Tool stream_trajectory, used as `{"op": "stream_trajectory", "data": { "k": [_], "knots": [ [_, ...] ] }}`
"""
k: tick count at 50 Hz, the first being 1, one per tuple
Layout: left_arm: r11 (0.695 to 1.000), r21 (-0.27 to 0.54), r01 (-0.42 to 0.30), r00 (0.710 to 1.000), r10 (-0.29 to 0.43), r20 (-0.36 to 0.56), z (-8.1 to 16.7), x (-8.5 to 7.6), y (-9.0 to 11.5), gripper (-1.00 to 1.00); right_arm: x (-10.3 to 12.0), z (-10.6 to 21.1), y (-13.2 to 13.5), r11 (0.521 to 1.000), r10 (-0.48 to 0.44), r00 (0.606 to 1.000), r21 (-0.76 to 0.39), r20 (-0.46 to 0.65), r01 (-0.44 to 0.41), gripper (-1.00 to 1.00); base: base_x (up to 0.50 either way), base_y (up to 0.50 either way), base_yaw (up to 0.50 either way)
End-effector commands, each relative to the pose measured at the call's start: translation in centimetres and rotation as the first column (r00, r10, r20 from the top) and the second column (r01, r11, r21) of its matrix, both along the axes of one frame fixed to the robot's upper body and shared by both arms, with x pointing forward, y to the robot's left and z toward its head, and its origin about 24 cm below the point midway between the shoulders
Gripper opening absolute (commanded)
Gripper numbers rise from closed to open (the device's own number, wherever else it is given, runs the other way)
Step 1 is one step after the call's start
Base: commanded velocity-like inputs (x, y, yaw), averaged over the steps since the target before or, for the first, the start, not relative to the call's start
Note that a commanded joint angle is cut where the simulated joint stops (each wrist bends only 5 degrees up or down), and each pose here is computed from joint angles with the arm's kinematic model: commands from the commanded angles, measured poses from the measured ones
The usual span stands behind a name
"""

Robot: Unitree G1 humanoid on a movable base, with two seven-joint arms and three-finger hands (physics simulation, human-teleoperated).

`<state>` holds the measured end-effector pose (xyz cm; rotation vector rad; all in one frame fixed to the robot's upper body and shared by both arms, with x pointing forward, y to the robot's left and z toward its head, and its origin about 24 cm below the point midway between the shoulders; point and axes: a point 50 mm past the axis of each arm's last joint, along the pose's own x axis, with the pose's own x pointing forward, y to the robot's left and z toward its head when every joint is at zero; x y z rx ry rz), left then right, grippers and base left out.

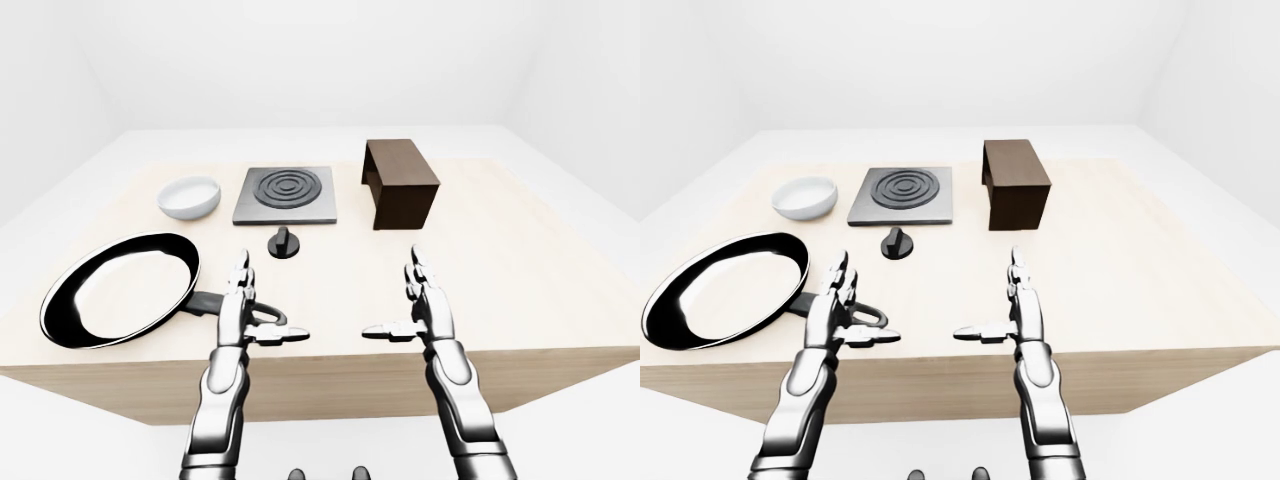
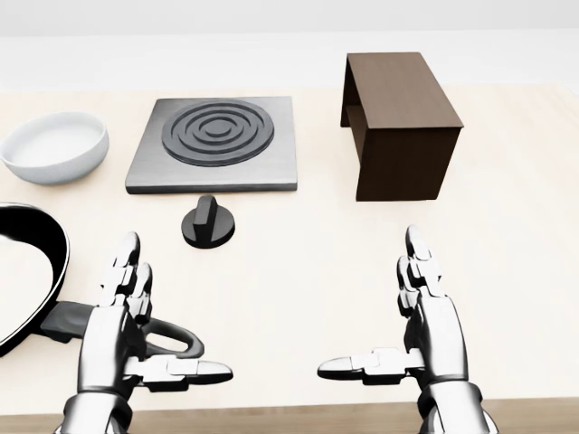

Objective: Turn on the stove.

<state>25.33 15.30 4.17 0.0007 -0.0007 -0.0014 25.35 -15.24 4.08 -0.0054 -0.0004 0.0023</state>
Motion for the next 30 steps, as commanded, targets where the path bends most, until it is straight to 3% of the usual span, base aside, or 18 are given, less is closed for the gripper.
{"op": "stream_trajectory", "data": {
  "k": [1,15,22,30],
  "knots": [
    [1.0,-0.006,0.012,1.0,-0.012,-0.005,0.0,-0.2,0.6,1.0,0.0,0.0,-0.6,1.0,0.004,1.0,-0.01,0.004,-0.004,1.0,0.0,0.0,0.0],
    [1.0,-0.001,0.0,1.0,0.0,0.002,0.4,0.0,0.9,1.0,-0.6,2.0,-1.4,1.0,-0.029,0.998,0.009,0.052,0.029,1.0,0.0,0.0,0.0],
    [1.0,0.012,-0.009,1.0,0.009,0.01,0.2,-0.3,0.9,1.0,-1.9,4.5,-5.1,0.983,-0.18,0.974,0.069,0.139,0.172,1.0,0.0,0.0,0.0],
    [1.0,0.012,-0.018,1.0,0.018,0.018,0.7,-0.2,1.1,1.0,-2.4,5.5,-6.2,0.976,-0.213,0.96,0.075,0.182,0.202,1.0,0.0,0.0,0.0]
  ]
}}
